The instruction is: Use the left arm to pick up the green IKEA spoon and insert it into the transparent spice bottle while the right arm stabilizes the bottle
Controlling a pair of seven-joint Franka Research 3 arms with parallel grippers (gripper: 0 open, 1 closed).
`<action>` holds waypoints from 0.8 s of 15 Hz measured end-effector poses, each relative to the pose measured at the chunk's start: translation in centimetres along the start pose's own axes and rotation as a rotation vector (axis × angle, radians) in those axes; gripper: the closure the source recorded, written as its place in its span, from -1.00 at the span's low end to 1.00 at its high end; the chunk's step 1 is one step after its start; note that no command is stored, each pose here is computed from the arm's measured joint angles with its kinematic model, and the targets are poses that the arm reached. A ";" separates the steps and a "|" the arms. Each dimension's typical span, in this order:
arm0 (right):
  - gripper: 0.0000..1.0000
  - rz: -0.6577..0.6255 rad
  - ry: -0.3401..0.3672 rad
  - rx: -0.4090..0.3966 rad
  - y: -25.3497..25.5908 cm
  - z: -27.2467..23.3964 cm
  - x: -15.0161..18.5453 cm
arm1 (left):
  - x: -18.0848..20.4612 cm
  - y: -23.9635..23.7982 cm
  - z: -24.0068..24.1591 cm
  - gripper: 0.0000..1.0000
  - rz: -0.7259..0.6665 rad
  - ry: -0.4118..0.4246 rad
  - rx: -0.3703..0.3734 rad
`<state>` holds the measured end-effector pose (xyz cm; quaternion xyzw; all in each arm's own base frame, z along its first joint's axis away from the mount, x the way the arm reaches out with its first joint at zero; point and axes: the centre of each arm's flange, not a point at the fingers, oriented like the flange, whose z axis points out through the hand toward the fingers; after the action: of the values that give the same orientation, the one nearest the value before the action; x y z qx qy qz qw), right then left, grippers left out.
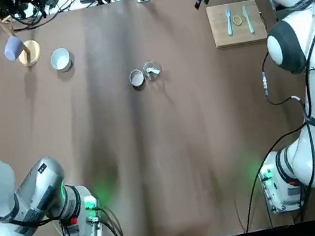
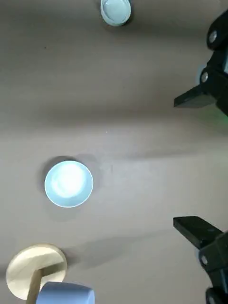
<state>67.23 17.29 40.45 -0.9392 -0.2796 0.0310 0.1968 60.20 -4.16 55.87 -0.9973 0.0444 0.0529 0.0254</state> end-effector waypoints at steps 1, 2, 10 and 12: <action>-1.00 0.074 -0.010 -0.020 0.0 -1.4 -0.2 | 0.1 -0.5 0.2 -1.00 -0.010 -0.003 0.001; -1.00 0.136 -0.015 -0.052 0.3 -2.6 -0.5 | 0.1 -0.9 0.2 -1.00 -0.017 -0.004 0.001; -1.00 0.273 -0.148 -0.306 1.0 -8.6 -3.0 | 0.5 -0.1 0.1 -1.00 -0.010 0.003 0.009; -1.00 0.310 -0.185 -0.305 0.8 -9.4 -4.0 | 1.5 1.0 0.5 -1.00 -0.013 0.002 0.039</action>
<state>65.88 11.26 48.56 -0.9829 -0.1506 0.1042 0.0187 61.59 -5.23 55.21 -0.9969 0.0390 0.0508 0.0454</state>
